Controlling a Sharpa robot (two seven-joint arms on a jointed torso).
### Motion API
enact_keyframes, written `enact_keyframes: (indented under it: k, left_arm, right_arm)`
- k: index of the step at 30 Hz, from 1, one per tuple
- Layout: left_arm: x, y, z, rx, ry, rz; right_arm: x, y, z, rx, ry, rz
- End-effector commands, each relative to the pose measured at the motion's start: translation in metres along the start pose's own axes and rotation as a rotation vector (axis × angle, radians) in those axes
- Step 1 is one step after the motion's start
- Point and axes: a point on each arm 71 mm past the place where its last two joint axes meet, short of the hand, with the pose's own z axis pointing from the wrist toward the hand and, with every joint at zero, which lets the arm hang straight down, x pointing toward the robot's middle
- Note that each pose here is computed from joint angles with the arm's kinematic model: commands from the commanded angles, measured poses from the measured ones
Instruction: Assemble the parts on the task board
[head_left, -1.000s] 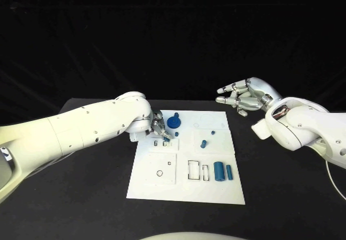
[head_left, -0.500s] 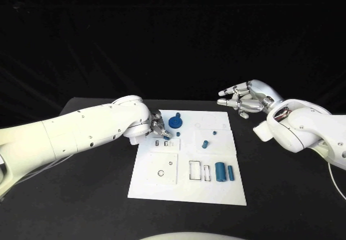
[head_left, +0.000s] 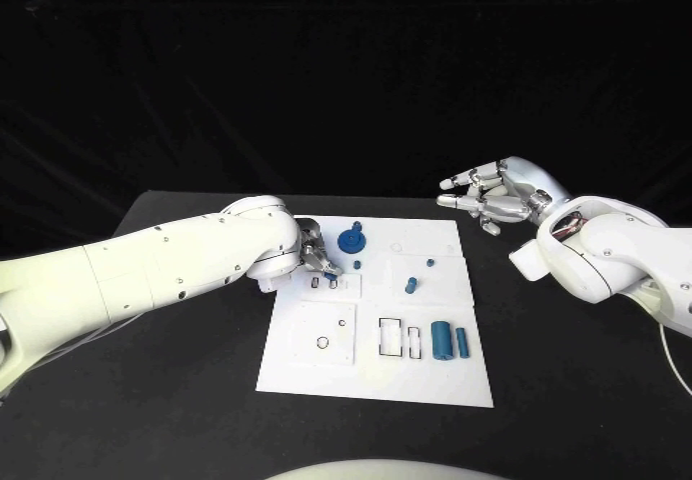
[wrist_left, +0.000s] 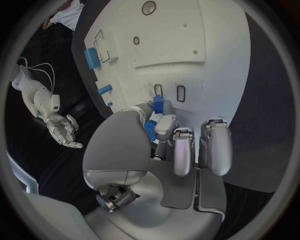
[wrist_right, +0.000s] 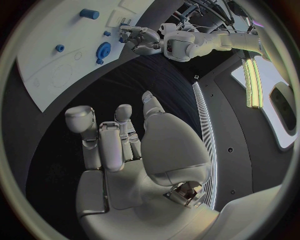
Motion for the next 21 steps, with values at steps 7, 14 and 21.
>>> enact_keyframes:
  k: [7, 14, 21]
  left_arm:
    - [0.0106, 0.0022, -0.0024, -0.007, 0.034, 0.093]
    - [0.0136, 0.0025, -0.0034, -0.007, 0.055, 0.120]
    - [0.0145, 0.0026, -0.0034, -0.008, 0.062, 0.128]
  right_arm:
    - [0.0019, 0.0003, 0.0001, -0.005, 0.017, -0.001]
    - [0.0023, 0.0000, 0.0004, -0.005, 0.022, 0.000]
    - [0.0015, -0.0007, 0.0003, -0.005, 0.020, -0.001]
